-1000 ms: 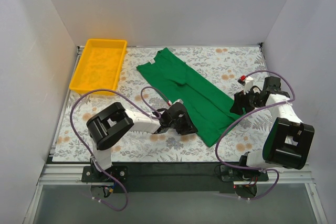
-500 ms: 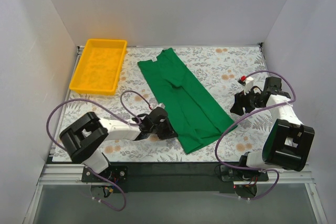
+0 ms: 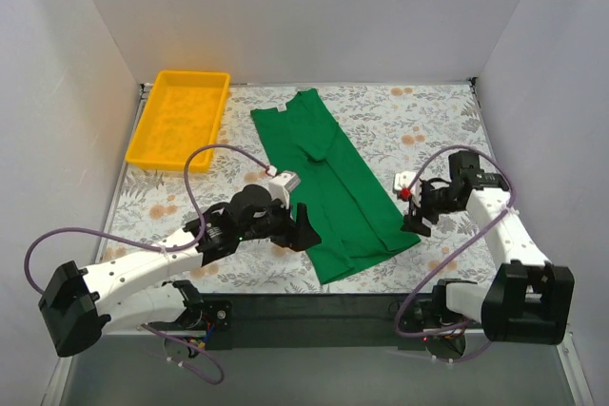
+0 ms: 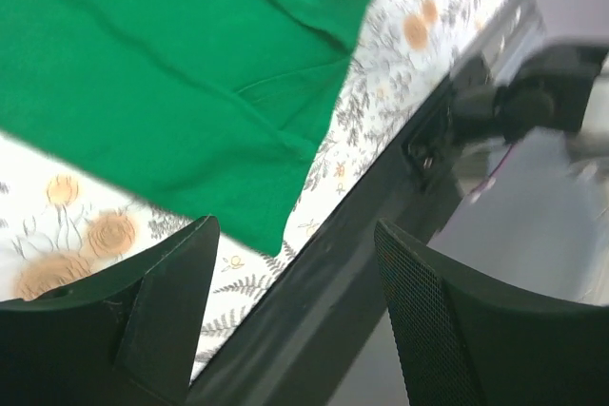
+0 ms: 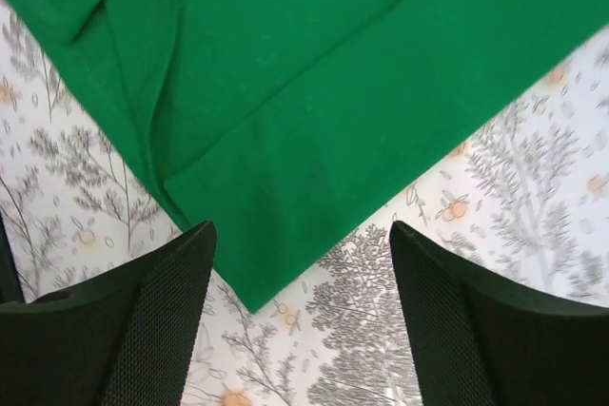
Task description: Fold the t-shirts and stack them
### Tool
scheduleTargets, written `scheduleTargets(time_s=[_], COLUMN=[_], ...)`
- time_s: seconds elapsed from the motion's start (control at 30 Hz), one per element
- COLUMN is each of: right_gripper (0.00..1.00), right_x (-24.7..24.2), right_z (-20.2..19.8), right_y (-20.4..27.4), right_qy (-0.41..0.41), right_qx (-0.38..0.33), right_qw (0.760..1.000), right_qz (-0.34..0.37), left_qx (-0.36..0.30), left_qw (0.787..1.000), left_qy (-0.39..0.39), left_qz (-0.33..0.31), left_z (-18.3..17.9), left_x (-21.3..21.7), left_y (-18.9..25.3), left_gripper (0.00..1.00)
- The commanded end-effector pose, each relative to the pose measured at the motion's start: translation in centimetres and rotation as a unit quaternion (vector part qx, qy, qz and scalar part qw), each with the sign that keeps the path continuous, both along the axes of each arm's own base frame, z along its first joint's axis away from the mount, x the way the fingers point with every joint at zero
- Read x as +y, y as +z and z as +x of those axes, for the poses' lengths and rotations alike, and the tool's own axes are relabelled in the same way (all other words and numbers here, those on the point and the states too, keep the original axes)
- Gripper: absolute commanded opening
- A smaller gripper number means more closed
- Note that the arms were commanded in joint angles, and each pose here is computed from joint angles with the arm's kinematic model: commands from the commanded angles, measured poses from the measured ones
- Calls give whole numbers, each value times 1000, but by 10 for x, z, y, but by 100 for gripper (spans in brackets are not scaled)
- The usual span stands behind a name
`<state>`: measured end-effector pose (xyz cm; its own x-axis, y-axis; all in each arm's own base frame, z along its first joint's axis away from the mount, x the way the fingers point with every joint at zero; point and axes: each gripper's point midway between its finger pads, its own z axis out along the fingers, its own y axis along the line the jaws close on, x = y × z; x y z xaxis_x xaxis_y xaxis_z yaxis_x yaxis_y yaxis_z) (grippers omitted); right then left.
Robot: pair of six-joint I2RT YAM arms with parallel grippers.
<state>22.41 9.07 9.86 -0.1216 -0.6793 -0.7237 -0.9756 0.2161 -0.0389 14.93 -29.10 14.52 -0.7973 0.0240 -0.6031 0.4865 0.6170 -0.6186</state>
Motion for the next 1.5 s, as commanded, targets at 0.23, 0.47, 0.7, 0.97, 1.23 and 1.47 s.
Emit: scheduleTargets(time_s=[0.23, 0.47, 0.7, 0.97, 1.23, 1.47], right_gripper=[93, 90, 87, 85, 83, 79], right_x=[5, 11, 11, 12, 11, 7], right_z=[-30, -30, -33, -34, -36, -38], right_y=[-3, -10, -18, -21, -25, -33], right_qy=[263, 267, 263, 256, 254, 258], right_qx=[-197, -182, -160, -148, -140, -126], right_qw=[943, 946, 951, 955, 957, 958], right_qz=[-46, -17, -10, 2, 0, -10], left_qx=[-277, -289, -295, -296, -305, -306], left_qw=[899, 880, 874, 872, 873, 874], left_qy=[-297, -315, -315, -308, -285, -295], left_qz=[164, 208, 225, 237, 252, 238], left_z=[-48, -50, -40, -33, -22, -26], left_x=[-14, -24, -45, -56, -58, -62], left_y=[-24, -73, -95, -107, -116, -117], left_gripper=[66, 63, 62, 60, 56, 49])
